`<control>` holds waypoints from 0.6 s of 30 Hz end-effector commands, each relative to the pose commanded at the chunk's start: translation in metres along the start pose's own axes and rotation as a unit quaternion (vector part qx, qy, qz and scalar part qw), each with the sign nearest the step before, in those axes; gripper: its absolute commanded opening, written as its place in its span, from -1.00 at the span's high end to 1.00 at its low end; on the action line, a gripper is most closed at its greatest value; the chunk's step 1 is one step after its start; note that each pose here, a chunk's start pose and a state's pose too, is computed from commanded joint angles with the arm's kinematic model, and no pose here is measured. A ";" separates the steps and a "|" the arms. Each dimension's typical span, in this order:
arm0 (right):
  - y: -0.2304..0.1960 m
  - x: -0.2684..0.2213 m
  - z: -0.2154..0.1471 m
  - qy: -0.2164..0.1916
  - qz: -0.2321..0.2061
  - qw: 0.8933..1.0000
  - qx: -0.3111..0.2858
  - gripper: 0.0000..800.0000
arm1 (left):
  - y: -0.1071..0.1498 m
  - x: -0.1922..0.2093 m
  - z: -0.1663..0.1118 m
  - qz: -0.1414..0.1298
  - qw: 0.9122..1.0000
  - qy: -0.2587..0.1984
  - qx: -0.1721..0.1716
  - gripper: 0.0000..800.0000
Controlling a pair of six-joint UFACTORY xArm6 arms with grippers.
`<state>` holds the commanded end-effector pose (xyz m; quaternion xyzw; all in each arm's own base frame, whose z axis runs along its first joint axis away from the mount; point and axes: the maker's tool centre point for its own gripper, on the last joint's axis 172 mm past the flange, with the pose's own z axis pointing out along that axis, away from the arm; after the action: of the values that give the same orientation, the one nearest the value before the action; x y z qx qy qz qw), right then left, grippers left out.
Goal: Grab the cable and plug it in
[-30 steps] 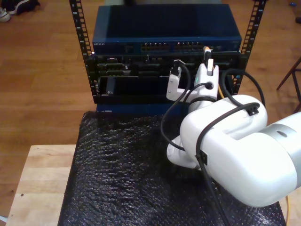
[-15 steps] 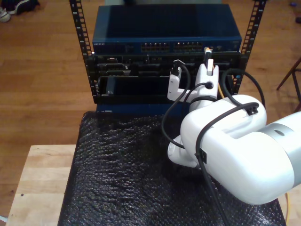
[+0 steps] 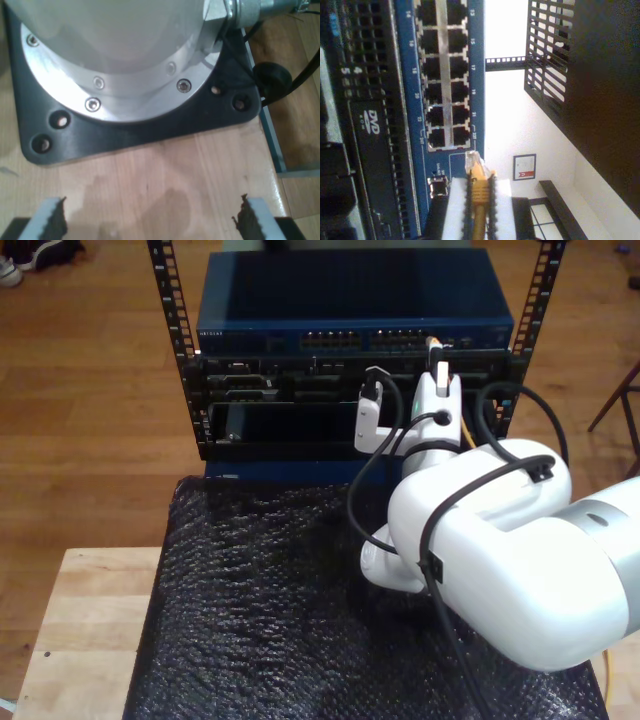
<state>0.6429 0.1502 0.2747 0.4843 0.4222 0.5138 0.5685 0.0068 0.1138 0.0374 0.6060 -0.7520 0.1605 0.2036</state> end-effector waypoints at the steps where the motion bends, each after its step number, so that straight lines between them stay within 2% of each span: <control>1: -0.001 -0.001 0.000 -0.001 -0.001 1.000 0.001 1.00 | 0.000 0.000 0.000 0.000 1.000 0.000 0.000 -1.00; 18: -0.002 -0.005 0.007 0.019 -0.009 1.000 -0.002 1.00 | 0.000 0.000 0.000 0.000 1.000 0.000 0.000 -1.00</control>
<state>0.6492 0.1445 0.2740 0.4698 0.4360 0.5188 0.5657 0.0068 0.1138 0.0374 0.6060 -0.7520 0.1605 0.2036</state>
